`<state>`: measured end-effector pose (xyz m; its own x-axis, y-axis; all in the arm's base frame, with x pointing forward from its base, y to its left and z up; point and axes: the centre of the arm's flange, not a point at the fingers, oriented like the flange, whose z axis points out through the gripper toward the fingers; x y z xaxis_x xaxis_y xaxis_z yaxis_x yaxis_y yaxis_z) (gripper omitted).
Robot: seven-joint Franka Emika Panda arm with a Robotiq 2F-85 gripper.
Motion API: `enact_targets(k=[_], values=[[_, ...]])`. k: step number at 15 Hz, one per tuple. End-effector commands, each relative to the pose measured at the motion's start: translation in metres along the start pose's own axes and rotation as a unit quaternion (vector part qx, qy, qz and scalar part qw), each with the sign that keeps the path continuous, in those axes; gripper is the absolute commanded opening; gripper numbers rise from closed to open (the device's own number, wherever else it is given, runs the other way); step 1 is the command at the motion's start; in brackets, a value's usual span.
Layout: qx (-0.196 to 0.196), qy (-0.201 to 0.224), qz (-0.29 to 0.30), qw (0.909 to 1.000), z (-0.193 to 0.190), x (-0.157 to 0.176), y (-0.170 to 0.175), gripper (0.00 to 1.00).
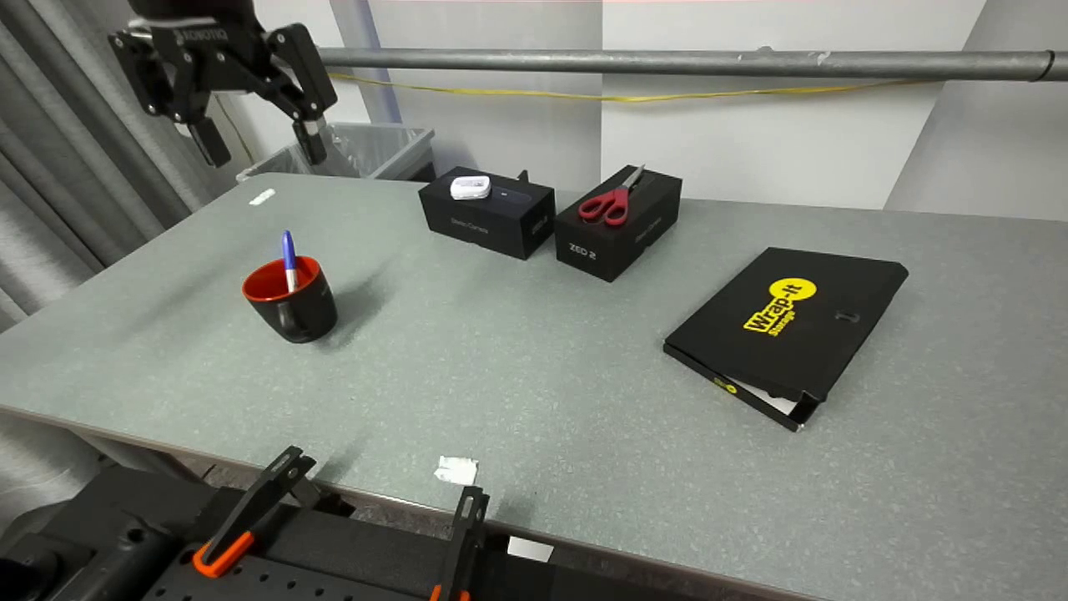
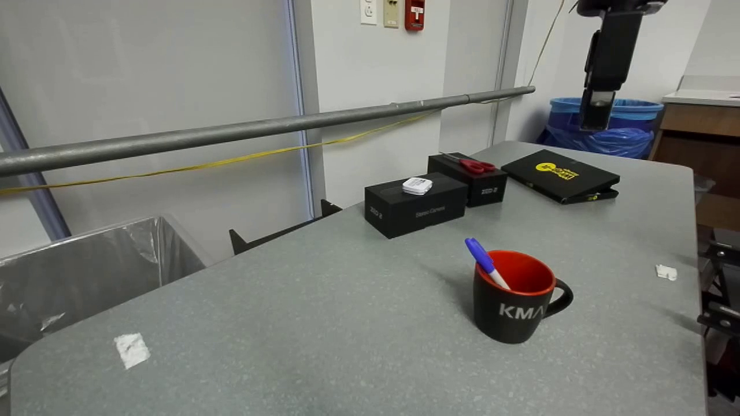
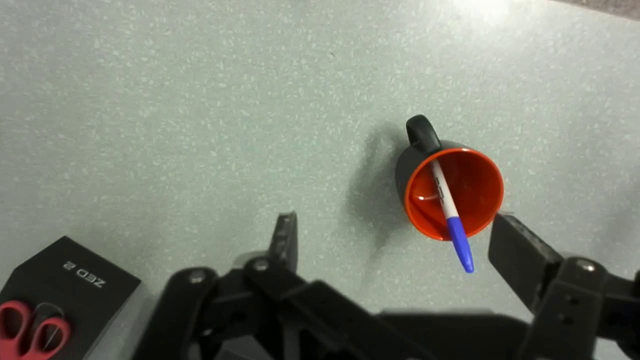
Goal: Take the marker from the cup and put it on the table
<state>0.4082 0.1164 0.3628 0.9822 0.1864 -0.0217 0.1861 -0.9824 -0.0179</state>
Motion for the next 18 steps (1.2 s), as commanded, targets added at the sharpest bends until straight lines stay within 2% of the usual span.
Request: enact_targets(k=[1, 7, 12, 18], values=[[0.0, -0.003, 0.0, 1.0, 0.003, 0.0, 0.0, 1.0], [0.001, 0.006, 0.005, 1.0, -0.005, 0.0, 0.004, 1.0], [0.006, 0.047, -0.018, 0.9987, 0.043, 0.039, -0.028, 1.0], [0.012, 0.081, -0.063, 0.9946, 0.091, 0.064, -0.065, 1.0]])
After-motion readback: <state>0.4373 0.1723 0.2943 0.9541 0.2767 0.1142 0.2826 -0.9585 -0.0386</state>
